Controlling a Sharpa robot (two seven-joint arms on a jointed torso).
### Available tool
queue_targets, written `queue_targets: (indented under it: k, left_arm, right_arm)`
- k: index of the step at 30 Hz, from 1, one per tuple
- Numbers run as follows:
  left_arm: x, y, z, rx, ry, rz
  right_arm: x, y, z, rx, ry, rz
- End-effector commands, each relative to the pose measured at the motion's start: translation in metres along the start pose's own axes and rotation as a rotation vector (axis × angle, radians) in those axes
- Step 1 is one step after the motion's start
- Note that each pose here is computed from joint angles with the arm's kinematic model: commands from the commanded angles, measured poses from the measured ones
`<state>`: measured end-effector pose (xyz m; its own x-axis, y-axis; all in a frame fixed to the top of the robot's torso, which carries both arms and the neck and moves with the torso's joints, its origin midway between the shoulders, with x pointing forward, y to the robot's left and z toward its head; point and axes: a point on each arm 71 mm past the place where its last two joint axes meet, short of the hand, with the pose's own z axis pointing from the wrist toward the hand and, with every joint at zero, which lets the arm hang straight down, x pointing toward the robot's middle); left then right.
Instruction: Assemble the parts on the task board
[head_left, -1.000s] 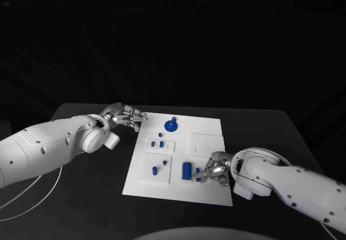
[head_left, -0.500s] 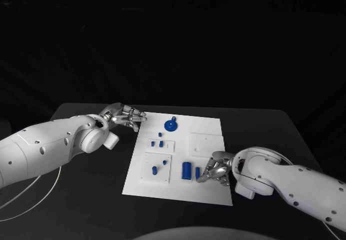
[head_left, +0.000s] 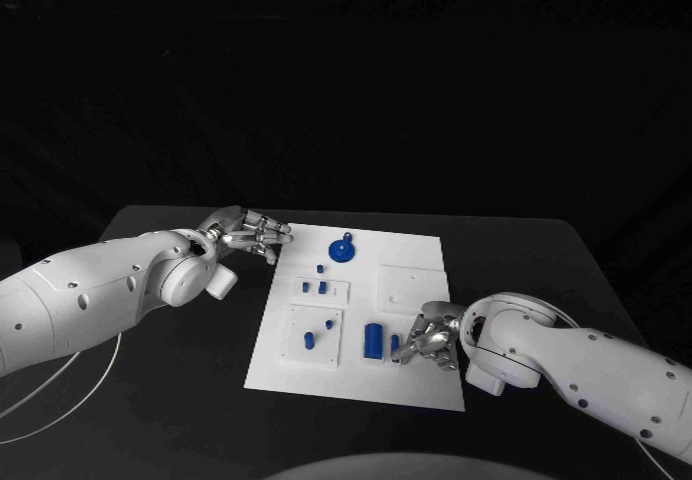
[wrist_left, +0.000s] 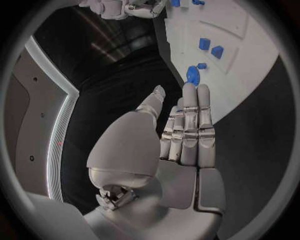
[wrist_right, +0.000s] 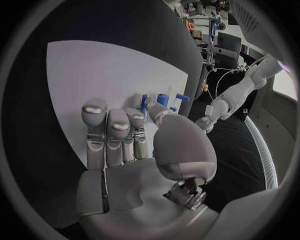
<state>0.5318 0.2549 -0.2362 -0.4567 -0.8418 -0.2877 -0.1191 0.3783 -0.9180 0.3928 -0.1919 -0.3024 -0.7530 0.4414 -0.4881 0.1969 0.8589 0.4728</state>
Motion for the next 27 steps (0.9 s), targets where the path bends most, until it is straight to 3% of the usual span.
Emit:
queue_targets:
  k: [1,19,27]
  left_arm:
    - [0.0021,-0.0008,0.0004,0.003,0.015,-0.001]
    - [0.0017,-0.0011,0.0010,0.009,0.009,0.000]
    - [0.0014,-0.0015,0.0011,0.015,0.005,0.001]
  right_arm:
    - [0.001,-0.001,0.001,0.004,0.000,-0.004]
    - [-0.003,-0.008,0.005,0.026,-0.026,-0.004]
    - [-0.007,-0.011,0.006,0.000,-0.046,0.048]
